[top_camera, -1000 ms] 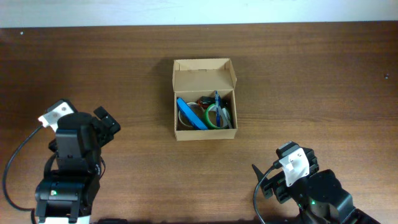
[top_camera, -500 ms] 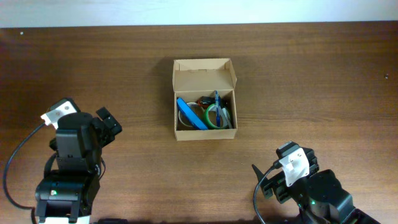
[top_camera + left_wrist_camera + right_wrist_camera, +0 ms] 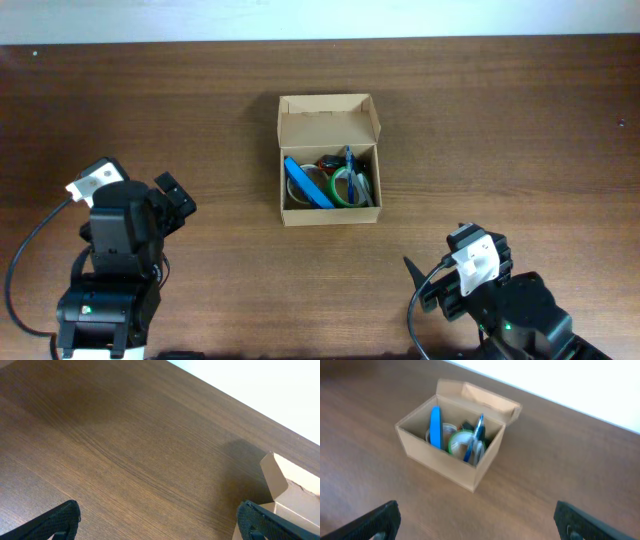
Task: Pack container
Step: 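Move both grippers to the box lid's left and right edges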
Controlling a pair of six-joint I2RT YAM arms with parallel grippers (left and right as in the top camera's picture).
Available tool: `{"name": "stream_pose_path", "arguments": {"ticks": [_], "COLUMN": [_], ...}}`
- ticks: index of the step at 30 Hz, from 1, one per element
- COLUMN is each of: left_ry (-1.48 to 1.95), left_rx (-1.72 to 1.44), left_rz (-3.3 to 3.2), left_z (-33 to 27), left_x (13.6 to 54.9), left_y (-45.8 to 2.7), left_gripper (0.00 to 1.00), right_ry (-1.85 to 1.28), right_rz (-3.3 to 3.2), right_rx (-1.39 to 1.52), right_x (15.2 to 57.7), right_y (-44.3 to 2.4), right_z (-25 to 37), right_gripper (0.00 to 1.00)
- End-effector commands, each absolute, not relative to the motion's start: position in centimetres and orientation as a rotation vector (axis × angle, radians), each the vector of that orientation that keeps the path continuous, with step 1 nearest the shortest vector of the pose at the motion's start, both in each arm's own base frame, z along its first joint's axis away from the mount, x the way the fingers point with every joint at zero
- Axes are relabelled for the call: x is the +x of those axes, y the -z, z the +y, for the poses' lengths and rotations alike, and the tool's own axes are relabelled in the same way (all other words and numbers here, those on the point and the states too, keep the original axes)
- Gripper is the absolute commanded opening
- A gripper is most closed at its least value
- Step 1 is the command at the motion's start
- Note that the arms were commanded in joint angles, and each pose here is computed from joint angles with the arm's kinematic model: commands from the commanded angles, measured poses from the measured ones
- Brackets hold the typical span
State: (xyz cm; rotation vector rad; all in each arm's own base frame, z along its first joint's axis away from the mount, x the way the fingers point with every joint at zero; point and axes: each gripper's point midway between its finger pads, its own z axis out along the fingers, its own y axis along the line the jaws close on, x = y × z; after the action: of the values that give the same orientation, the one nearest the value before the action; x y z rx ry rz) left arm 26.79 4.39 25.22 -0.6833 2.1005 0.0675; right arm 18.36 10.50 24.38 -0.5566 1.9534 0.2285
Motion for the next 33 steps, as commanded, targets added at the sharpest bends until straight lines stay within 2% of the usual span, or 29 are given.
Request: {"name": "stream_pose_path", "arguments": {"ticks": [1, 6, 15, 24, 29, 30, 31, 33], "left_ry": [-0.036, 0.107, 0.266, 0.412, 0.485, 0.492, 0.496, 0.51], "left_rx": [-0.65, -0.59, -0.528, -0.513, -0.614, -0.633, -0.64, -0.67], "left_rz": [2.12, 2.174, 2.287, 2.341, 2.306, 2.297, 2.29, 2.281], "left_z": [3.9, 1.6, -1.4, -3.0, -2.4, -2.3, -2.3, -2.3], "left_x": [26.8, 28.0, 34.1, 40.4, 43.1, 43.6, 44.2, 45.2], "left_y": [-25.0, -24.2, -23.9, -22.7, -21.2, -20.9, -20.6, -19.7], "left_gripper": [1.0, 1.0, 1.0, 0.99, 1.0, 0.98, 0.9, 0.65], "right_ry": [-0.26, -0.304, -0.305, -0.206, -0.152, -0.13, -0.121, -0.098], "right_rz": [1.89, 1.774, 1.86, 2.107, 2.099, 2.091, 2.088, 2.118], "right_rx": [-0.525, -0.47, -0.278, -0.095, -0.171, -0.186, -0.187, -0.14], "right_x": [18.7, 19.5, 22.7, 30.3, 35.2, 36.2, 36.8, 39.0], "right_y": [-26.3, -29.3, -30.9, -31.7, -32.3, -32.2, -32.0, -30.3], "right_z": [10.8, 11.4, 11.0, 9.4, 10.2, 10.2, 10.2, 9.3], "right_gripper": [0.99, 0.99, 0.99, 0.99, 0.99, 0.99, 0.94, 0.82]}}
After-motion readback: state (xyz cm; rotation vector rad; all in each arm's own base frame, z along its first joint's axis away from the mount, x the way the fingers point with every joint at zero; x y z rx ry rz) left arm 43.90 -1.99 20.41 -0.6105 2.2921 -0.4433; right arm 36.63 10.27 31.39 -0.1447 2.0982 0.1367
